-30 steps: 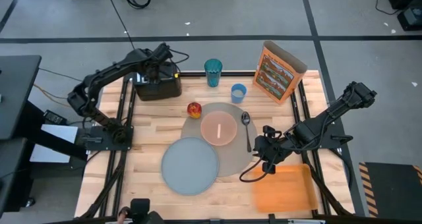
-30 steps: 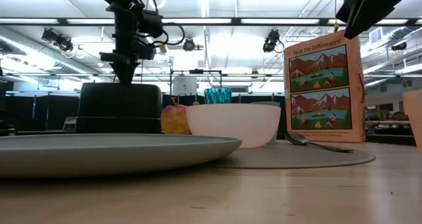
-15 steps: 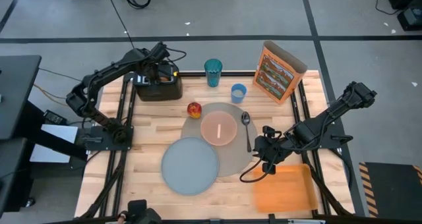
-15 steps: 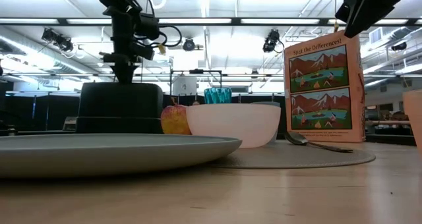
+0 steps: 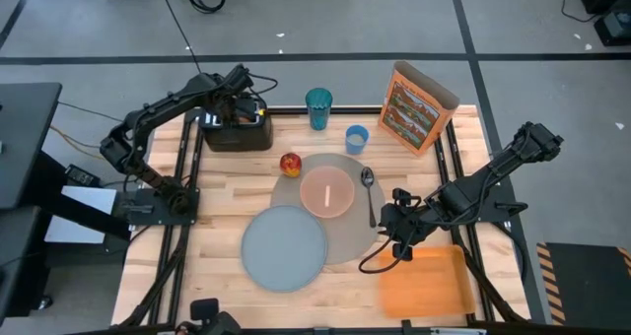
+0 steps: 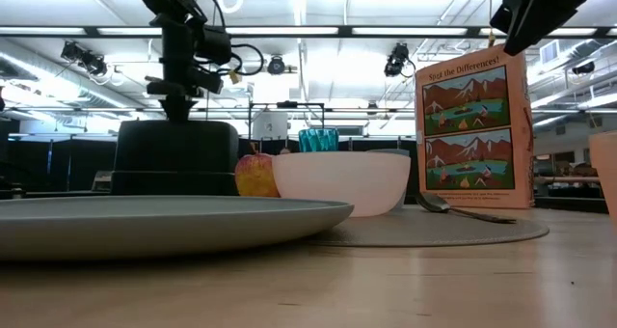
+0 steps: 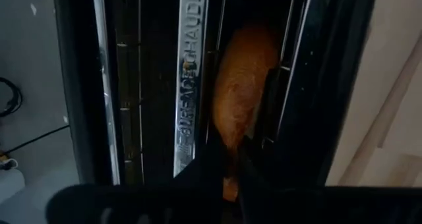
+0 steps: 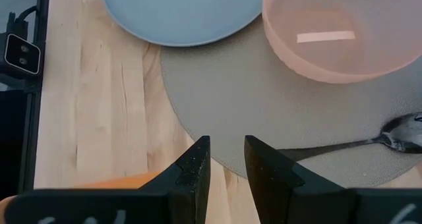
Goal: Arrange a breakfast setting
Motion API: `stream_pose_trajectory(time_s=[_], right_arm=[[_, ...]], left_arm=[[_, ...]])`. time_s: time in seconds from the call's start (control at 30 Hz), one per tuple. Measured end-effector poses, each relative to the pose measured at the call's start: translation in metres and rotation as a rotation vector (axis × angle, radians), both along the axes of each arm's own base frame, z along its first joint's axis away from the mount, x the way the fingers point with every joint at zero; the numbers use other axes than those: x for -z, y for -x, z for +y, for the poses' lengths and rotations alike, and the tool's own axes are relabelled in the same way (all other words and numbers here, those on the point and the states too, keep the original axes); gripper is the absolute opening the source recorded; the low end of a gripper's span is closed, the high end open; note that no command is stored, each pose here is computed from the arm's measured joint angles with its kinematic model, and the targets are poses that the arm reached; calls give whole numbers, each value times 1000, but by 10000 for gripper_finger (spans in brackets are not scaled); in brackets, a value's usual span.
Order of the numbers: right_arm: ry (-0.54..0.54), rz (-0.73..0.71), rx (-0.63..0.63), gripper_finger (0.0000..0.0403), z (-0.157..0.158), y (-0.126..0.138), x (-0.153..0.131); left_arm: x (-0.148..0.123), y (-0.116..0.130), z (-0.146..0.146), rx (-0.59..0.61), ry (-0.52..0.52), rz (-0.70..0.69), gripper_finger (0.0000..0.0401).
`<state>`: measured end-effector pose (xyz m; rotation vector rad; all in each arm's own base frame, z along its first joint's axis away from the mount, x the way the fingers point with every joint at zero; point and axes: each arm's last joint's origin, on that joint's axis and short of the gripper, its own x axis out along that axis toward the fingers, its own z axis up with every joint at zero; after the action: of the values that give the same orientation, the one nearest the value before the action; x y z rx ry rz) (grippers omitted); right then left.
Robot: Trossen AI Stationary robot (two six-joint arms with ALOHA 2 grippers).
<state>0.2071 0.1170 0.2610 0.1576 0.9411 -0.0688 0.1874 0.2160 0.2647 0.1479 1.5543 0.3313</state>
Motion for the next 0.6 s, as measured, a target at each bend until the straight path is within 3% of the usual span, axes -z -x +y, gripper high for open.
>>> stream_pose_trajectory(time_s=[0.23,0.6], right_arm=[[-1,1,-1,101,0,0,0],[-1,2,-1,101,0,0,0]], left_arm=[[-16,-3,-1,-32,-9,-15,24],[-75,-9,-10,-56,-83,-53,22]])
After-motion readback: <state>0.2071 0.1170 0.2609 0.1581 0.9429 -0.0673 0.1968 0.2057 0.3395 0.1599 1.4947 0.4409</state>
